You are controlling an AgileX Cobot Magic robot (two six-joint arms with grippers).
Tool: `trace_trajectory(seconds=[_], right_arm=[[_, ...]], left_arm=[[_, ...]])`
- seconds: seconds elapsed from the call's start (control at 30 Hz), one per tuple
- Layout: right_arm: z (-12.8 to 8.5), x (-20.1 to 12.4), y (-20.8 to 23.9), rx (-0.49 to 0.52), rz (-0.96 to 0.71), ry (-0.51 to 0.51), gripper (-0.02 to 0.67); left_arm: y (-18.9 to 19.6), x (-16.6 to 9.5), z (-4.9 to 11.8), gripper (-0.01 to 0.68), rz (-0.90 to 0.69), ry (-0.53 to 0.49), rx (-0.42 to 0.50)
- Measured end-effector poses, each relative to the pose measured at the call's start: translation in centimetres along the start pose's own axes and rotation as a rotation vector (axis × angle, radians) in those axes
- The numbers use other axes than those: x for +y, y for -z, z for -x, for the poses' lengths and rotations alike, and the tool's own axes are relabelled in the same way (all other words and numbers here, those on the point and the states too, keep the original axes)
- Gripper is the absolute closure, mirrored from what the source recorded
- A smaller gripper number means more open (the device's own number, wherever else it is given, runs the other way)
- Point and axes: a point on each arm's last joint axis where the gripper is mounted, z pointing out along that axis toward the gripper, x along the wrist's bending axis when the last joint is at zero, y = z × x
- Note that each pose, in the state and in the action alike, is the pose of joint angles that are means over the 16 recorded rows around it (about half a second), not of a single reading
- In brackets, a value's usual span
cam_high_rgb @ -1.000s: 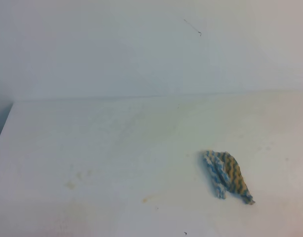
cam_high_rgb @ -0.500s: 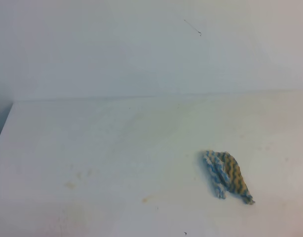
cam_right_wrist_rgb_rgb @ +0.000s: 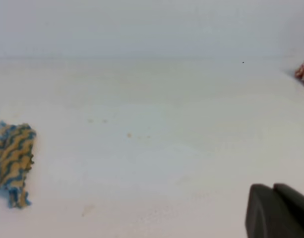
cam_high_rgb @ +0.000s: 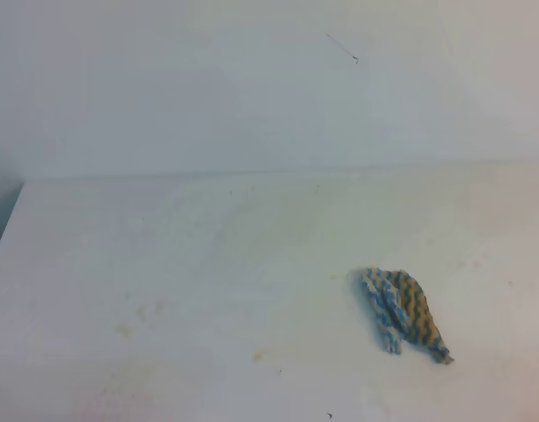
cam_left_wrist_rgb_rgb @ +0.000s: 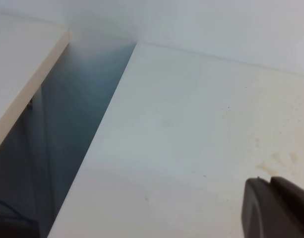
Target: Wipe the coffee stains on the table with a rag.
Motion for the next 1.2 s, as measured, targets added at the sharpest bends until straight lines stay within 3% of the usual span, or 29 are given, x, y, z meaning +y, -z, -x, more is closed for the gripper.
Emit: trace_trajectory(seconds=[1.2], right_arm=[[0.00,0.00,0.00,0.000,0.000,0.015,0.652]], left_arm=[[0.00,0.00,0.00,0.674,0.000,0.000,0.000]])
